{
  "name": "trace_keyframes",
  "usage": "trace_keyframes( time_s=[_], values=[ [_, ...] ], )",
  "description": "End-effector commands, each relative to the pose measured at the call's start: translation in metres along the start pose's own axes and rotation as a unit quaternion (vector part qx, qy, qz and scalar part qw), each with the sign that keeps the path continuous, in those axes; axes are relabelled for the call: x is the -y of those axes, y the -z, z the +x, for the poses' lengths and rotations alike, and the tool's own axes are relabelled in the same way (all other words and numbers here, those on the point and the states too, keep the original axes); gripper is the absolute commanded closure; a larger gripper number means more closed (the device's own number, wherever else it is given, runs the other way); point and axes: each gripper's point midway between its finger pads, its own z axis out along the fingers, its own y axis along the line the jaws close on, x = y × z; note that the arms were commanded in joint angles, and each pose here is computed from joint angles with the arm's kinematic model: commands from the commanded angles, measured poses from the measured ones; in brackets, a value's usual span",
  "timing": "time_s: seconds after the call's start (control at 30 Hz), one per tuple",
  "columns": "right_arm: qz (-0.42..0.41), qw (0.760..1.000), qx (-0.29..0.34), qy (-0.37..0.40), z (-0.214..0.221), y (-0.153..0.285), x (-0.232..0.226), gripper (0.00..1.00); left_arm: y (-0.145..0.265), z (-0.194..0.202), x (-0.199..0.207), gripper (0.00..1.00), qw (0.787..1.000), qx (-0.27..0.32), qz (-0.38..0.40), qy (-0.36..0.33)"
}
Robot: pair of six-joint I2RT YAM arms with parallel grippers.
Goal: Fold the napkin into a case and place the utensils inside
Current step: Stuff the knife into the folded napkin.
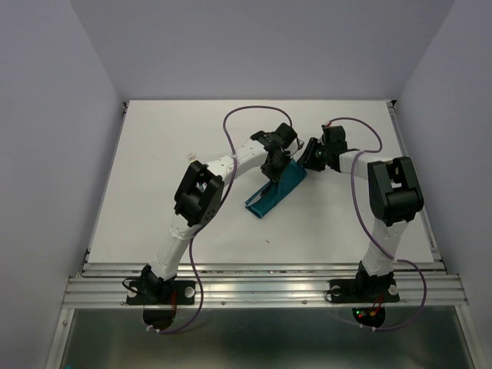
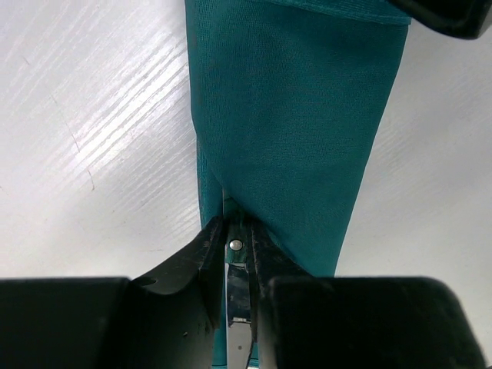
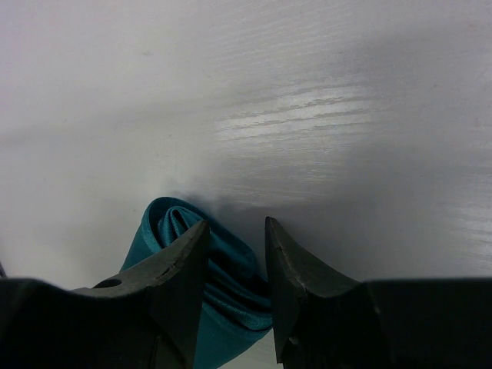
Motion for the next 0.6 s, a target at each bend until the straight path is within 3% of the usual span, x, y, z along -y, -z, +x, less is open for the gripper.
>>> trace_keyframes(
  time_s=[0.0, 0.47, 0.57],
  values=[
    [0.016, 0.999, -0.032, 0.010, 0.018, 0.005, 0.005, 0.59, 0.035, -0.032, 0.002, 1.00, 0.997, 0.061, 0.000, -0.038],
    [0.016, 0.999, -0.033, 0.011, 0.020, 0.006, 0.006, 0.58, 0.023, -0.031, 0.002, 1.00, 0.998, 0.062, 0.003, -0.031],
    [0.016, 0.999, -0.034, 0.011, 0.021, 0.006, 0.006, 0.58, 0.020, -0.027, -0.001, 0.94, 0.998, 0.054, -0.005, -0.027]
  ],
)
